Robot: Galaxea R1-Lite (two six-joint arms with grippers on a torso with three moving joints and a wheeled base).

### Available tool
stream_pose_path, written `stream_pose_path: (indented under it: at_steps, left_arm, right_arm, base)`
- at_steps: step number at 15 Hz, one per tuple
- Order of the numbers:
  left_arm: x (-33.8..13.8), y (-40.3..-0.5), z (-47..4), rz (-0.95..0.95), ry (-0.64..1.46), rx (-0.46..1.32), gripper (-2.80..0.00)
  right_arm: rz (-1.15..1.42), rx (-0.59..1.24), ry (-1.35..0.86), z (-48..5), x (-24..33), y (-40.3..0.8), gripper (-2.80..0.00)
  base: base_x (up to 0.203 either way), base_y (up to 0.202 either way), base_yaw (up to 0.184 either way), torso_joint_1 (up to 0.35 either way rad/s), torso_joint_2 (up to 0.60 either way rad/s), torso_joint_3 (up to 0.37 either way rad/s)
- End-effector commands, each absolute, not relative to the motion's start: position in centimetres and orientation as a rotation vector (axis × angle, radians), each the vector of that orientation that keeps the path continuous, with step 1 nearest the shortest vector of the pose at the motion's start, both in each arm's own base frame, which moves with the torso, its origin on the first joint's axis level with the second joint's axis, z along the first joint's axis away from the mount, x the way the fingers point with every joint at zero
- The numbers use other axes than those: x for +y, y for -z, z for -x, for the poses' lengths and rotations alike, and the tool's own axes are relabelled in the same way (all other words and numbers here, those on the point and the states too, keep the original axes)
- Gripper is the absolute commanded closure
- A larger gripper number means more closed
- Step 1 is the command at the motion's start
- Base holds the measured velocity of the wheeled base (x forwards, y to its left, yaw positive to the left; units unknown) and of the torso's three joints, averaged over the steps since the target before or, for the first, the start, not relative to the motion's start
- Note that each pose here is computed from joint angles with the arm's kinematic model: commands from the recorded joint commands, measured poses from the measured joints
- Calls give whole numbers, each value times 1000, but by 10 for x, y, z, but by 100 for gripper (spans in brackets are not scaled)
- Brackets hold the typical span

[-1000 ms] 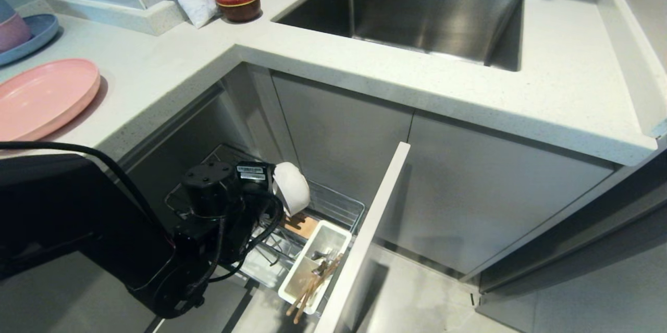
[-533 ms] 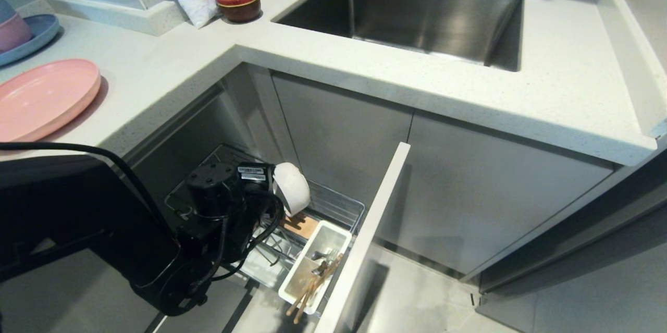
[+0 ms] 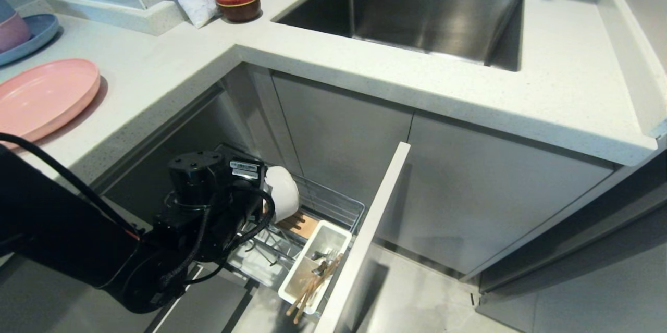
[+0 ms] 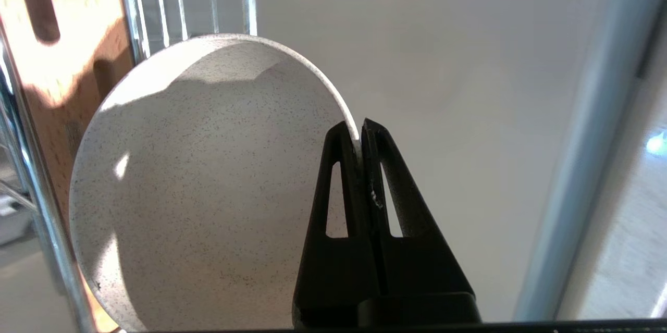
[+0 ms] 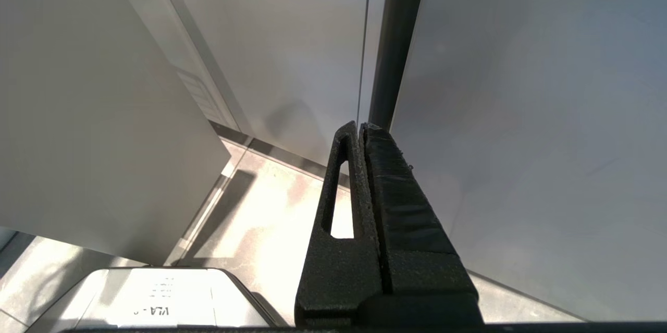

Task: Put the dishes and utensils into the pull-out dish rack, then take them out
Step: Pick up the bowl and place it in the cupboard

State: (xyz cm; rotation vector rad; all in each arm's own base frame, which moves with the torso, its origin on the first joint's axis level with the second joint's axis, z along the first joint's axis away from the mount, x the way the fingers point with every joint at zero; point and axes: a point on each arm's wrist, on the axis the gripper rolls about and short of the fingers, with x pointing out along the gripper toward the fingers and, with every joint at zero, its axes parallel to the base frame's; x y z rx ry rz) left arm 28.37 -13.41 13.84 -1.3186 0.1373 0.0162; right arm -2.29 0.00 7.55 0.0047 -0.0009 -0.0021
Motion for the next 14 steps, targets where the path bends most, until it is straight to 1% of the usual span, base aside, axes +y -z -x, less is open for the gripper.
stream_pose_path:
  at_steps: [1,5,7,10,12,14]
  left_arm:
    - [-127,-160,-271,1328,0,110,0]
    - [-128,-164,-258,1293,-23,182,0]
    - [-131,-166,-255,1289,-10,190,0]
    - [-129,-175,-253,1326,4,123,0]
    - [-130,-182,-252,1372,28,14,0]
    - [-133,-176,-255,1380,34,-3,0]
  right_arm:
    - [-5,-3,2,23,0,-75,0]
    - [-5,-3,2,23,0,-75,0]
    - [-5,-3,2,23,0,-75,0]
    - [-5,-3,2,23,0,-75,0]
    - [-5,-3,3,23,0,-75,0]
    - [-5,-3,3,23,0,-75,0]
  base:
    - [0,0,0,0,0,0]
    - [0,0,0,0,0,0]
    - [0,0,0,0,0,0]
    - [0,0,0,0,0,0]
    - [0,0,0,0,0,0]
    - [0,0,0,0,0,0]
